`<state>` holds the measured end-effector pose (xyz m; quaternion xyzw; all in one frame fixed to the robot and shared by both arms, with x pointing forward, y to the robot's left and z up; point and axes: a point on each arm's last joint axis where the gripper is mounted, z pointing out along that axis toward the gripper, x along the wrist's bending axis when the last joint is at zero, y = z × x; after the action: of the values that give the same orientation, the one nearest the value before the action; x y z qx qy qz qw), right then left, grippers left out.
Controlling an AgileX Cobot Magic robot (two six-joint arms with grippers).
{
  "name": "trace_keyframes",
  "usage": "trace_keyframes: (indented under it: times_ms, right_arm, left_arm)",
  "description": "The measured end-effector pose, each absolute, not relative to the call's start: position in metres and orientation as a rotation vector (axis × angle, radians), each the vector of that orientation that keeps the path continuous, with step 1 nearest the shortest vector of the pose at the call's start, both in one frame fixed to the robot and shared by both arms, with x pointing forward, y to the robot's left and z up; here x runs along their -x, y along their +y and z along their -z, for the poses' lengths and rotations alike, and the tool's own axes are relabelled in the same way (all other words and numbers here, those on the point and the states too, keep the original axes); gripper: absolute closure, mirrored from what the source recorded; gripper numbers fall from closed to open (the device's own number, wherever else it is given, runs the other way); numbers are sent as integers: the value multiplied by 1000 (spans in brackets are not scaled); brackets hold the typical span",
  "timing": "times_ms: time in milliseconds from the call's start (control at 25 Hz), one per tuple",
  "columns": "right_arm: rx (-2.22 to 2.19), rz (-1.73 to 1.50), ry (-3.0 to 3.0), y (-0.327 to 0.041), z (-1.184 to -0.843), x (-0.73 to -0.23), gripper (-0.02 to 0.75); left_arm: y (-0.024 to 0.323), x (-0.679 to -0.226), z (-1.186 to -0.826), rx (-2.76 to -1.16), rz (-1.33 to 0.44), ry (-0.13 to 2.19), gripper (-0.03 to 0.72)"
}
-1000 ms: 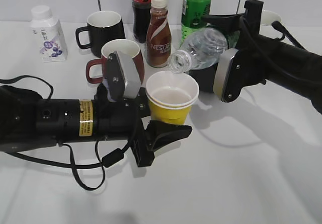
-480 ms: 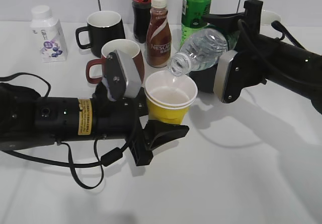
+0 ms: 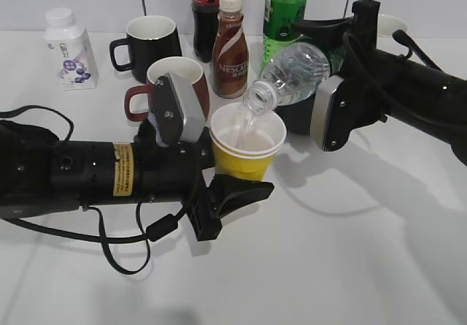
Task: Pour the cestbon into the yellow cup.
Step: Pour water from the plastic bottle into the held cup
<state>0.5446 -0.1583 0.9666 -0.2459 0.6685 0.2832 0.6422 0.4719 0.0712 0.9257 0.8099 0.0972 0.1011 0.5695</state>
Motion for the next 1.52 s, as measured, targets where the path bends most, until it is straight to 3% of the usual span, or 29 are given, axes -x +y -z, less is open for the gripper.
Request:
trace_keyframes:
  times_ms: [1520]
  right_arm:
    - [621,-583,1468,-158,-969,-544,258]
  left_arm:
    - [72,-472,-924,-1929,-240,222,246]
